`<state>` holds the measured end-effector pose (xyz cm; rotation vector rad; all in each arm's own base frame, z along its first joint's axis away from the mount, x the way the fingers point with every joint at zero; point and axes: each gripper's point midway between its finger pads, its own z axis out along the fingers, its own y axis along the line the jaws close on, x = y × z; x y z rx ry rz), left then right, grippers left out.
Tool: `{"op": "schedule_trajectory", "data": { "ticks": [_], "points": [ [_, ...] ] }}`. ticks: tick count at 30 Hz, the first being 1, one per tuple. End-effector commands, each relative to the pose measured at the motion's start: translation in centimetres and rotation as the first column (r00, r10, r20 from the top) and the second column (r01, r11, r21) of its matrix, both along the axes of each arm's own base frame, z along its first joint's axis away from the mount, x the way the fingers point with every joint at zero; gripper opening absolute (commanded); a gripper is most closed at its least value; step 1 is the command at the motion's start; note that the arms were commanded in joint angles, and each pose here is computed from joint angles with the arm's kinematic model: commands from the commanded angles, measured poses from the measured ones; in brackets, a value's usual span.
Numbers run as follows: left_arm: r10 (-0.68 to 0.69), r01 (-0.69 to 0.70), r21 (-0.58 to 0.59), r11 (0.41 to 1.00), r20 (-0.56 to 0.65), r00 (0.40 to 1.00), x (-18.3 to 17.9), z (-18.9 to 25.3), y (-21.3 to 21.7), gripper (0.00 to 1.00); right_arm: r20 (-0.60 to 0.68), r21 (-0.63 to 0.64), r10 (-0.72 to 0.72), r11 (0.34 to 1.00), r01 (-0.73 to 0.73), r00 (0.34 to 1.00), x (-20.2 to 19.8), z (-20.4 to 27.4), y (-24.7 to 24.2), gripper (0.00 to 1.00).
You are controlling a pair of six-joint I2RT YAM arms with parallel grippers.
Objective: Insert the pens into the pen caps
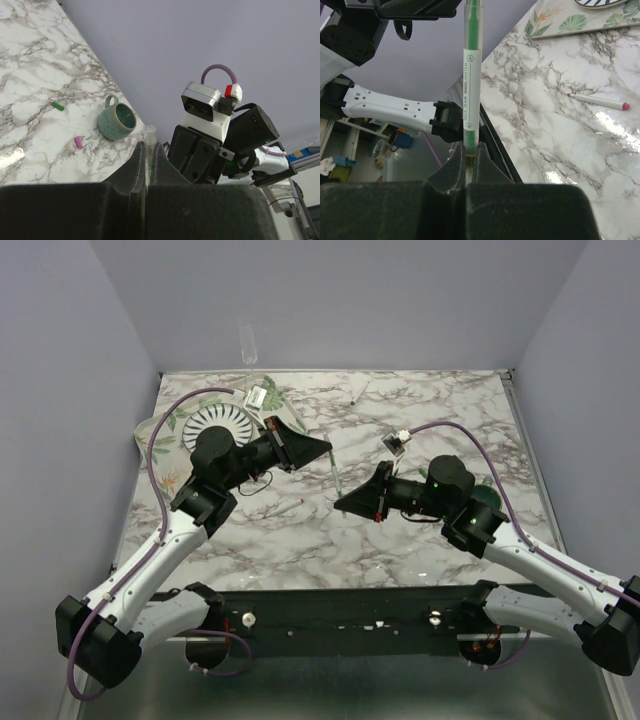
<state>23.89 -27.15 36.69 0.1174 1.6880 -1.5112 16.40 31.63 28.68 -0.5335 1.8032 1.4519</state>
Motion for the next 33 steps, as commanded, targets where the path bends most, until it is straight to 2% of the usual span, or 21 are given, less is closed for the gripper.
{"op": "schedule_trajectory", "data": {
  "ticks": [1,7,12,14,21,24,25,27,28,31,33],
  "points": [
    [-0.046,0.046,0.013,0.999,-0.006,0.999,-1.2,-0.9,0.0,0.0,0.073,0.042,-0.029,0.999,0.026,0.997,0.2,2.7,-0.2,0.01],
    [-0.13,0.13,0.011,0.991,0.002,0.992,-2.5,-0.8,-0.8,0.0,0.084,0.03,-0.026,0.999,0.023,0.996,0.5,2.8,0.0,0.01],
    [-0.187,0.186,0.027,0.982,0.034,0.982,-3.7,-0.5,-1.5,0.0,0.148,0.034,-0.036,0.999,0.031,0.988,0.6,3.8,-0.3,0.01],
    [-0.209,0.207,0.038,0.978,0.058,0.976,-4.1,0.1,-1.7,0.03,0.181,0.026,-0.027,0.999,0.023,0.983,0.5,4.2,-0.4,0.01],
    [-0.231,0.224,0.085,0.971,0.086,0.969,-4.8,0.6,-2.2,0.04,0.228,0.021,-0.063,0.998,0.06,0.972,0.8,4.6,-1.2,0.01],
    [-0.237,0.228,0.091,0.969,0.096,0.967,-5.1,0.7,-2.2,0.13,0.251,0.029,-0.056,0.998,0.051,0.966,0.5,4.8,-1.4,0.01],
    [-0.235,0.226,0.091,0.97,0.1,0.967,-5.1,0.8,-2.2,0.22,0.26,0.035,-0.059,0.998,0.052,0.964,0.4,5.1,-1.5,0.01],
    [-0.225,0.216,0.085,0.973,0.121,0.967,-5.3,1.4,-1.9,0.32,0.279,0.035,-0.058,0.998,0.05,0.958,0.3,5.3,-1.7,0.01],
    [-0.215,0.206,0.082,0.975,0.133,0.968,-5.3,1.7,-1.8,0.4,0.287,0.037,-0.056,0.998,0.047,0.956,0.2,5.4,-1.8,0.01],
    [-0.192,0.182,0.072,0.981,0.172,0.966,-5.4,2.8,-1.4,0.54,0.308,0.05,-0.041,0.998,0.027,0.951,-0.4,6.1,-1.9,0.01],
    [-0.184,0.176,0.06,0.983,0.199,0.963,-5.6,3.8,-1.2,0.58,0.314,0.052,-0.033,0.998,0.018,0.949,-0.7,6.3,-2.0,0.01]
  ]
}}
